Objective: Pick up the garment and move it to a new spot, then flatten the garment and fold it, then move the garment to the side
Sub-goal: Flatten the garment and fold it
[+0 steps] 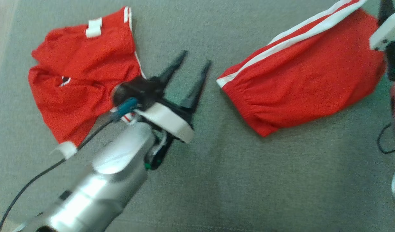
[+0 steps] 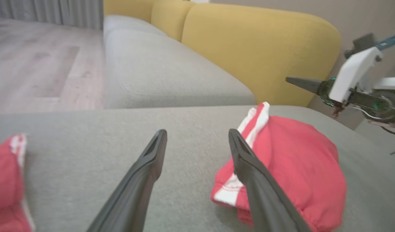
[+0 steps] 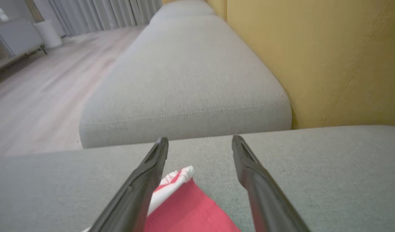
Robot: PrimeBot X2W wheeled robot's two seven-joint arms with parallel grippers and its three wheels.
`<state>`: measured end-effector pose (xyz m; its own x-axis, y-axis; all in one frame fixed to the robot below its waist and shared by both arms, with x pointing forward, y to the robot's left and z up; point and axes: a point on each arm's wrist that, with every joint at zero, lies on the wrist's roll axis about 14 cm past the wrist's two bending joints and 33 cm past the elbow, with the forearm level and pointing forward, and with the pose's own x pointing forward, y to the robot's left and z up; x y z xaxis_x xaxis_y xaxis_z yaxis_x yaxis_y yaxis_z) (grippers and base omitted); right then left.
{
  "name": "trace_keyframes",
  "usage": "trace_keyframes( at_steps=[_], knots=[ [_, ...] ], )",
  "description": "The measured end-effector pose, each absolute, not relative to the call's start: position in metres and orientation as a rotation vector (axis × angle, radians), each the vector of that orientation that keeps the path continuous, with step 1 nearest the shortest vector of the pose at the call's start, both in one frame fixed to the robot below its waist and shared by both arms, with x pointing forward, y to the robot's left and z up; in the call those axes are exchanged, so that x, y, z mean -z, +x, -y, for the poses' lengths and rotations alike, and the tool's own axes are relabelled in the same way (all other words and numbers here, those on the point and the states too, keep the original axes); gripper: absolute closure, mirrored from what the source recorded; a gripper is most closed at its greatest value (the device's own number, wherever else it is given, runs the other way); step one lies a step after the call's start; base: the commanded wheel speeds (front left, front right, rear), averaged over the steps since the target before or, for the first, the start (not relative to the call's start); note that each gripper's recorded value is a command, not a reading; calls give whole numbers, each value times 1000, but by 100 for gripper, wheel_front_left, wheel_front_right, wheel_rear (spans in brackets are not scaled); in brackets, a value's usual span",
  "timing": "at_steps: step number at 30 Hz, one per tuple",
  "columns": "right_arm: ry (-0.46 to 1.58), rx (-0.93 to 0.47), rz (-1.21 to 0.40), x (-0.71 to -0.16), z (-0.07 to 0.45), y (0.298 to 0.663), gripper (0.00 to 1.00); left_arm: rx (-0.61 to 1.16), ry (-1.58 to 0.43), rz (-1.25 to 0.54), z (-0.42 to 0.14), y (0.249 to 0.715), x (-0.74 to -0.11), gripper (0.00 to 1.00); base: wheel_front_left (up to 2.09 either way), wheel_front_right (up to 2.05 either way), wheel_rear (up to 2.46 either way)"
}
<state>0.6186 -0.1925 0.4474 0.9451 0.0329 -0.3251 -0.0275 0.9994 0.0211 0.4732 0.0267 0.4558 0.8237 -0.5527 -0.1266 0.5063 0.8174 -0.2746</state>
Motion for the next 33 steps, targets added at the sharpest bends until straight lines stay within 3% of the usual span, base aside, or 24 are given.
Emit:
trace_keyframes(
  at_steps=[6, 11, 17, 22, 26, 33],
  knots=[
    [198, -41, -115, -503, 172, 592, 0, 433, -219, -75, -62, 472, -497, 0, 0, 0, 0],
    [184, -128, 10, -533, 156, 550, 0, 343, -180, -17, -84, 453, -509, 0, 0, 0, 0],
    [176, -150, -16, -498, 163, 458, 0, 306, -116, -6, -91, 416, -503, 0, 0, 0, 0],
    [168, -130, -64, -471, 166, 409, 0, 279, -115, -60, -96, 391, -481, 0, 0, 0, 0],
    [191, -119, -78, -463, 160, 391, 0, 264, -131, -86, -95, 381, -471, 0, 0, 0, 0],
    [182, -122, -70, -472, 159, 398, 0, 273, -130, -83, -96, 384, -469, 0, 0, 0, 0]
  ],
)
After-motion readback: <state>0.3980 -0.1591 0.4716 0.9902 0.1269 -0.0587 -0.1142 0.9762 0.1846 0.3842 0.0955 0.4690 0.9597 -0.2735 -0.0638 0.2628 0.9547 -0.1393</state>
